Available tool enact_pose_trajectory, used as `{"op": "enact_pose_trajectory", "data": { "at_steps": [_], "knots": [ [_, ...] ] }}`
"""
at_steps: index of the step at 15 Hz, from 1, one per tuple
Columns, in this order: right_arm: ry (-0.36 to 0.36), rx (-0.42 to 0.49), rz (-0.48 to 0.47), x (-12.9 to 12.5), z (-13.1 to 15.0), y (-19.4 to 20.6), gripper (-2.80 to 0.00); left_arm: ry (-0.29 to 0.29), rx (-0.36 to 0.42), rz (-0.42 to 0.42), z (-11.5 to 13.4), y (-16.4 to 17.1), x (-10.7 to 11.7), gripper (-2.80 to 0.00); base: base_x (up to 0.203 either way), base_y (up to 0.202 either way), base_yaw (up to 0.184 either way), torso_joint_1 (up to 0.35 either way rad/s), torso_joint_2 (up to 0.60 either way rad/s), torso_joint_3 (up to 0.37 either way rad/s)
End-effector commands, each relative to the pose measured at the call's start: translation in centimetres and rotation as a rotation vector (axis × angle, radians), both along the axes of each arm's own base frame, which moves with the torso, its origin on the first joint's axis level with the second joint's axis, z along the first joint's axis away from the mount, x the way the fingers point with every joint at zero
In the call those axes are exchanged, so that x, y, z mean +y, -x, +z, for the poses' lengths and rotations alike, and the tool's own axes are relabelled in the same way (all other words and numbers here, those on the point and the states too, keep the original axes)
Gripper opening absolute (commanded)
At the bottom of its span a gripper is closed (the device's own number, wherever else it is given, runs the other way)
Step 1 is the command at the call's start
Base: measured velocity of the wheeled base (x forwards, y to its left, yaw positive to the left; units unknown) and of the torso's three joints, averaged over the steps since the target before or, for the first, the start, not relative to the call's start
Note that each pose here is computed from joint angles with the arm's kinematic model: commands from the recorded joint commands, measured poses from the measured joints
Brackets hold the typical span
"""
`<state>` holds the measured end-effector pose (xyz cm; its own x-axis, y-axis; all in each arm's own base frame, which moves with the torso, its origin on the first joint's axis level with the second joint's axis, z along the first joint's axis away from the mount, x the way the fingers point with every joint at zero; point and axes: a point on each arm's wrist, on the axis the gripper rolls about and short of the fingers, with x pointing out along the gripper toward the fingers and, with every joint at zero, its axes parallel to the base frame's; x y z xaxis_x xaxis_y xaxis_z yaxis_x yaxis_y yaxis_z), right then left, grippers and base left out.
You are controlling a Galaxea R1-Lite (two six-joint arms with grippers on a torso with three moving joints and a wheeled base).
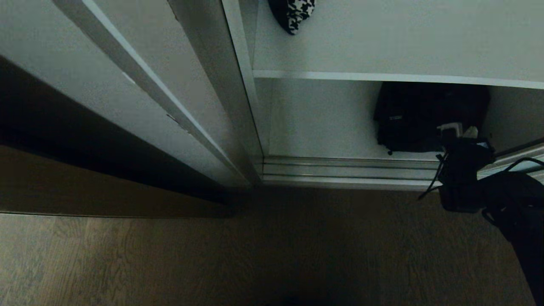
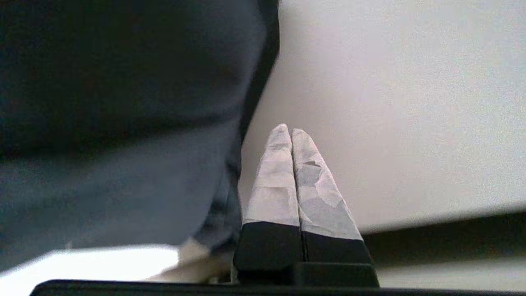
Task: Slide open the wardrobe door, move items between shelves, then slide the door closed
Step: Place the bag on the higher shelf
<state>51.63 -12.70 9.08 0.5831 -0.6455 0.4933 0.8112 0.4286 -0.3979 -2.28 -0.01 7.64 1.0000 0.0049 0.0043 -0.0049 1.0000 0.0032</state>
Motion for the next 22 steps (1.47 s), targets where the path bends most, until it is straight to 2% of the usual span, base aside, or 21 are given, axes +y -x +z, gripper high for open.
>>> {"op": "enact_pose_trajectory", "data": {
  "at_steps": [1, 6, 8, 9, 11, 12, 13, 16, 18, 22],
  "knots": [
    [-0.014, 0.019, -0.017, -0.3, -0.9, 0.1, -2.8, 0.0, 0.001, 0.001, 0.0, 0.0, 0.0, -2.8, 0.0, 0.0, 0.0, 0.0, 0.0, 0.0],
    [-0.02, 0.058, -0.003, 0.2, -2.6, -0.2, -2.8, 0.0, 0.001, 0.001, 0.0, 0.0, 0.0, -2.8, 0.0, 0.0, 0.0, 0.0, 0.0, 0.0],
    [0.004, 0.043, 0.022, 0.8, -1.5, -0.4, -2.8, 0.0, 0.001, 0.001, 0.0, 0.0, 0.0, -2.8, 0.0, 0.0, 0.0, 0.0, 0.0, 0.0],
    [0.032, 0.028, 0.043, 1.2, -0.8, -0.6, -2.8, 0.0, 0.001, 0.0, 0.0, 0.0, 0.0, -2.8, 0.0, 0.0, 0.0, 0.0, 0.0, 0.0],
    [0.193, 0.101, 0.09, 1.9, -0.5, -0.9, -2.8, 0.0, 0.001, 0.0, 0.0, 0.0, 0.0, -2.8, 0.0, 0.0, 0.0, 0.0, 0.0, 0.0],
    [0.275, 0.118, 0.131, 2.2, -0.5, -0.9, -1.54, 0.0, 0.001, 0.0, 0.0, 0.0, 0.0, -2.8, 0.0, 0.0, 0.0, 0.0, 0.0, 0.0],
    [0.335, 0.121, 0.167, 2.6, -0.9, -1.0, 0.0, 0.0, 0.001, 0.0, 0.0, 0.0, 0.0, -2.8, 0.0, 0.0, 0.0, 0.0, 0.0, 0.0],
    [0.338, 0.139, 0.168, 2.4, -2.3, -1.0, 0.0, 0.0, 0.001, 0.0, 0.0, 0.0, 0.0, -2.8, 0.0, 0.0, 0.0, 0.0, 0.0, 0.0],
    [0.334, 0.141, 0.153, 1.2, -3.5, -0.8, 0.0, 0.0, 0.0, 0.001, 0.0, 0.0, 0.0, -2.8, 0.0, 0.0, 0.0, 0.0, 0.0, 0.0],
    [0.347, 0.23, 0.088, -1.1, -6.6, -0.5, 0.0, 0.0, 0.001, 0.0, 0.0, 0.0, 0.0, -2.8, 0.0, 0.0, 0.0, 0.0, 0.0, 0.0]
  ]
}}
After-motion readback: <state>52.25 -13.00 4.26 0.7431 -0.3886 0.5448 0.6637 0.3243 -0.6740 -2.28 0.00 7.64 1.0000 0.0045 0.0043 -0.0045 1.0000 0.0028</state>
